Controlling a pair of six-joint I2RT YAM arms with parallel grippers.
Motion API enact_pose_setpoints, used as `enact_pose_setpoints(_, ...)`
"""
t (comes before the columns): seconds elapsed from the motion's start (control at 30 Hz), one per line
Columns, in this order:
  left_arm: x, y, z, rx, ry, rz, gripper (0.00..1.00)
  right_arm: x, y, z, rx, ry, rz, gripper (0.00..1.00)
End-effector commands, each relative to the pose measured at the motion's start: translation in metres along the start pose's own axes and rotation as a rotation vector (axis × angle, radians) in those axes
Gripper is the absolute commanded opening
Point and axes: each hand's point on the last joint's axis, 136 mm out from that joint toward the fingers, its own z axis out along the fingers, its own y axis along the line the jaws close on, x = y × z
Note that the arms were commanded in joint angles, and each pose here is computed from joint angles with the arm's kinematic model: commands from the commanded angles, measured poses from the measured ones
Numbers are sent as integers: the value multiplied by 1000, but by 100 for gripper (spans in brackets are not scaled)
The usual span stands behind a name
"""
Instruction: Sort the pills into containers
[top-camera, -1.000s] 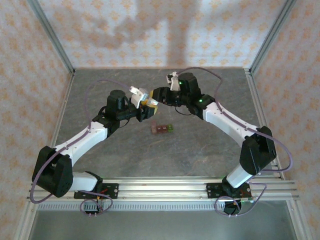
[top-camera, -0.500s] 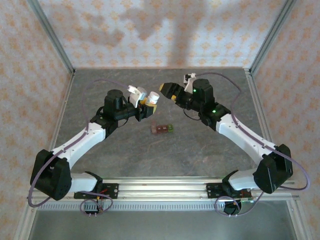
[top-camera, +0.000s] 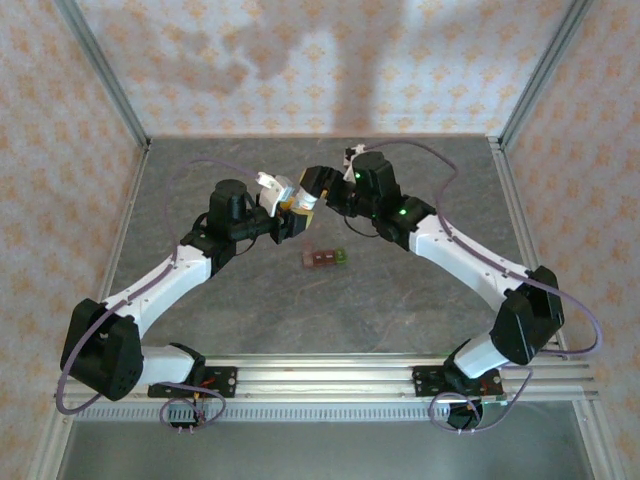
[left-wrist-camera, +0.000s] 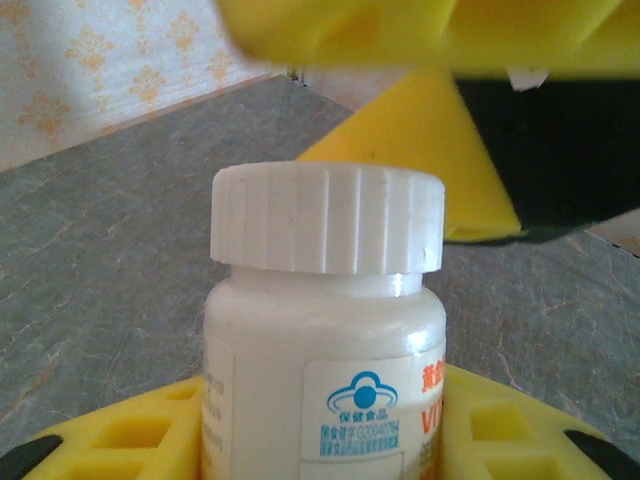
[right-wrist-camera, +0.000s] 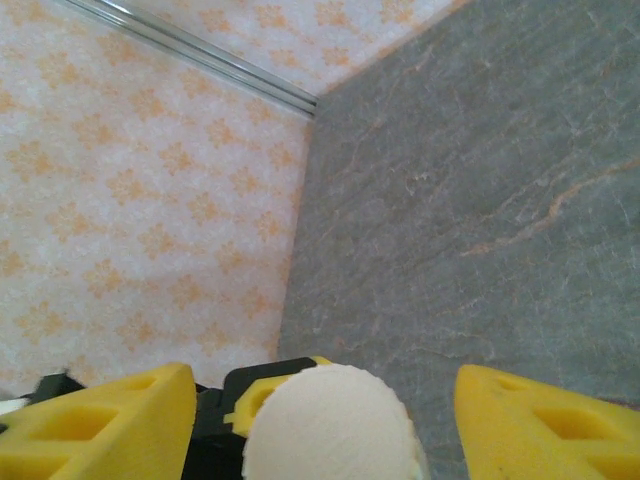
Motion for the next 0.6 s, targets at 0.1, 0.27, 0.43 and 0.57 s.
enact_pose_setpoints(0.1, -14, 3, -1, -9, -36, 20, 0, 8, 3, 7, -1, 28, -18, 60)
enact_pose_setpoints(0.27, -14, 3, 0, -5, -35, 20, 0, 10, 4, 9, -12, 48, -85, 42)
enact_pose_setpoints(0.43, -17, 0, -4, 1, -44, 20, 0, 13, 11, 3, -140, 119, -305, 43)
enact_pose_setpoints(0.57, -21, -3, -8, 3, -52, 25, 0, 5, -4, -5, -213, 162, -320, 64)
